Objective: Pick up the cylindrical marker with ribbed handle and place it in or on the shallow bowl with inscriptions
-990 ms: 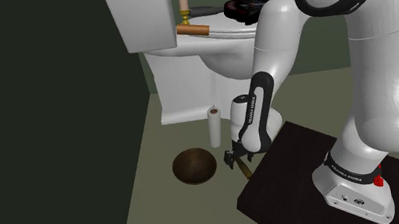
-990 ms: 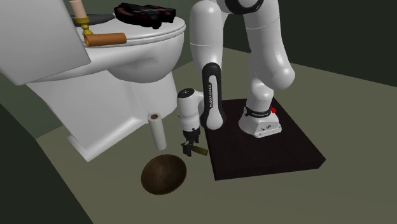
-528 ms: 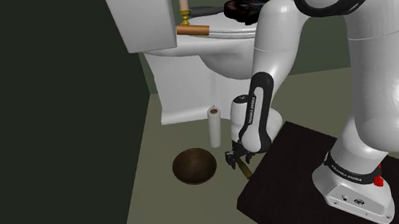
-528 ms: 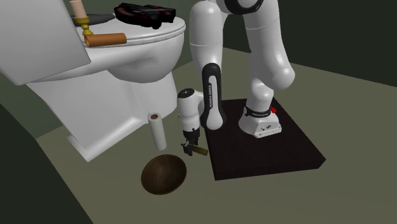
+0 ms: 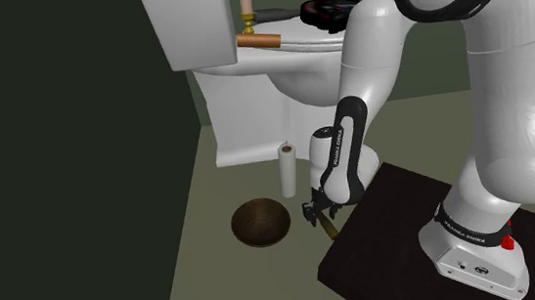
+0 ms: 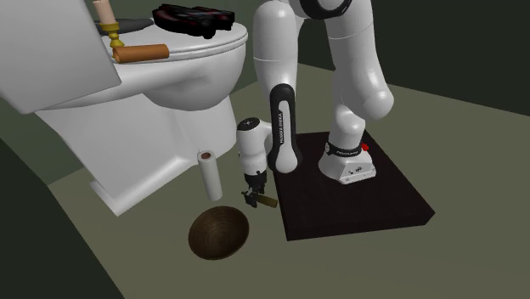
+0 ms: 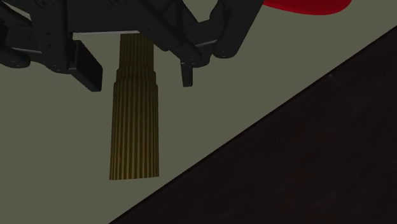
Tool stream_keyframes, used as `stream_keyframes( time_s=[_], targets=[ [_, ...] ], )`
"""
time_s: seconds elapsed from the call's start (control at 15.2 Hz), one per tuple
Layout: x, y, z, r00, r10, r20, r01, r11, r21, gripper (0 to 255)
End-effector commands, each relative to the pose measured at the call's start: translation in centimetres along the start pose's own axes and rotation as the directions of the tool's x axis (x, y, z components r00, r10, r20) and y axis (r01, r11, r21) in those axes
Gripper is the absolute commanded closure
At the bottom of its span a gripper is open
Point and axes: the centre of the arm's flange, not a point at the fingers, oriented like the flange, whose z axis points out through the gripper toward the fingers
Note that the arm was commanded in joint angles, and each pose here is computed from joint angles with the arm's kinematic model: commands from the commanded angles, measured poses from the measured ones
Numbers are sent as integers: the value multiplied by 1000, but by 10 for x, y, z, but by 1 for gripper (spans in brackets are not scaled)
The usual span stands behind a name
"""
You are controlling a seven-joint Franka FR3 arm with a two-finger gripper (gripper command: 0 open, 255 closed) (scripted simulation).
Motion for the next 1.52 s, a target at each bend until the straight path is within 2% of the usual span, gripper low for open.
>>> stream_keyframes(
  time_s=[0.0, 1.45],
  targets=[
    [0, -1, 1, 1000, -4, 2, 4, 1000, 0, 255],
    [-9, -3, -115, 1000, -4, 2, 4, 1000, 0, 255]
  ],
)
